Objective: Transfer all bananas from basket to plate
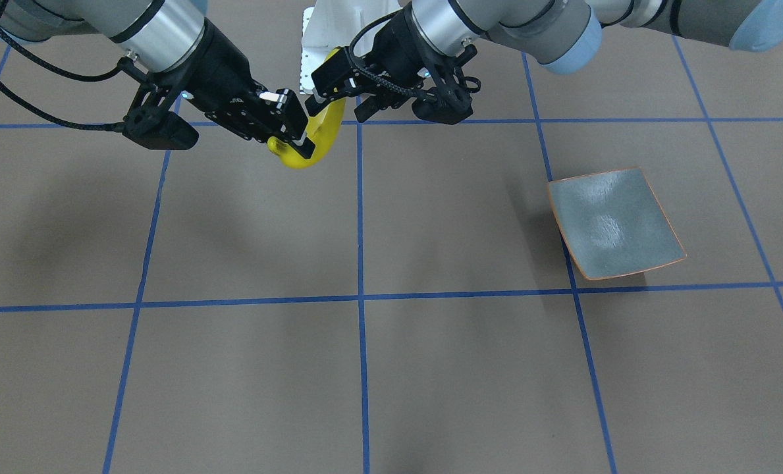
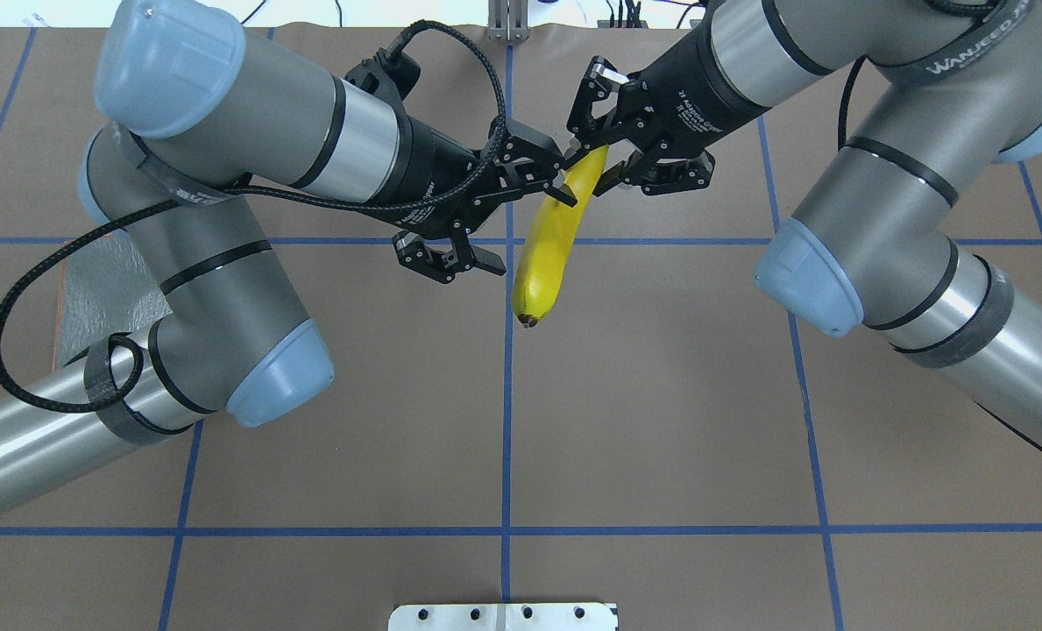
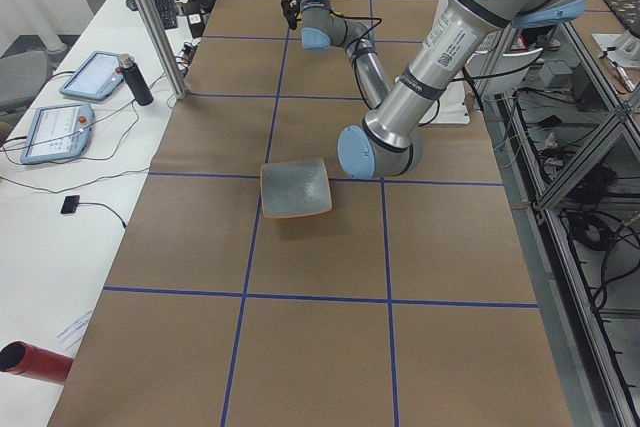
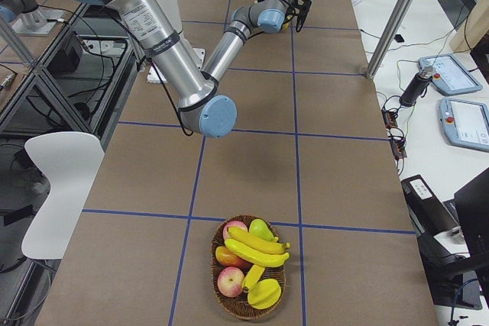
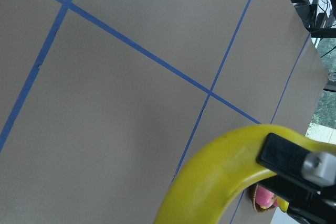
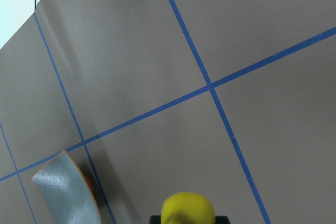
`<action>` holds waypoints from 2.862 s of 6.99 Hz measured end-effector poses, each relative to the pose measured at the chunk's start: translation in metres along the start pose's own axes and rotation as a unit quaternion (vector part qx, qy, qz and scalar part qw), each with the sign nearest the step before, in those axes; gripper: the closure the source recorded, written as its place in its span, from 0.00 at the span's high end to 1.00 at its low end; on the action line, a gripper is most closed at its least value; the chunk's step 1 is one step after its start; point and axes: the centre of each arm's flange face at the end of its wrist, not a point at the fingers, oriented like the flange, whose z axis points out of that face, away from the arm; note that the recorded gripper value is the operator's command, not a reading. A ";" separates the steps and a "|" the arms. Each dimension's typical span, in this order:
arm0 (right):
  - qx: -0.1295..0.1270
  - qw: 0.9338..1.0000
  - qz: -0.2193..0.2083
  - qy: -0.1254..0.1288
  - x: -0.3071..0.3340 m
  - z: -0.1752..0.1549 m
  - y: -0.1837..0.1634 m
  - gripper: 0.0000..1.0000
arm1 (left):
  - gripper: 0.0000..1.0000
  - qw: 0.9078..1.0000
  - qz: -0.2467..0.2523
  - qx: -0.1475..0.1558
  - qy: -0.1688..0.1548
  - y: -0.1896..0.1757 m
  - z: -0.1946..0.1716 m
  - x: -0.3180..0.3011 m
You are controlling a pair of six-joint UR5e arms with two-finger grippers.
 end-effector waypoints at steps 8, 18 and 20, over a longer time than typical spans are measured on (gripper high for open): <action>-0.005 1.000 -0.003 -0.002 0.001 -0.003 0.003 1.00 | 0.00 1.000 0.020 -0.020 -0.005 0.018 0.016 -0.005; 0.048 0.999 0.014 0.008 0.052 -0.054 -0.064 1.00 | 0.00 0.988 -0.082 0.093 -0.095 -0.078 -0.104 -0.207; 0.059 0.998 0.003 0.017 0.069 -0.059 -0.078 1.00 | 0.00 0.971 -0.128 0.156 -0.128 -0.119 -0.136 -0.270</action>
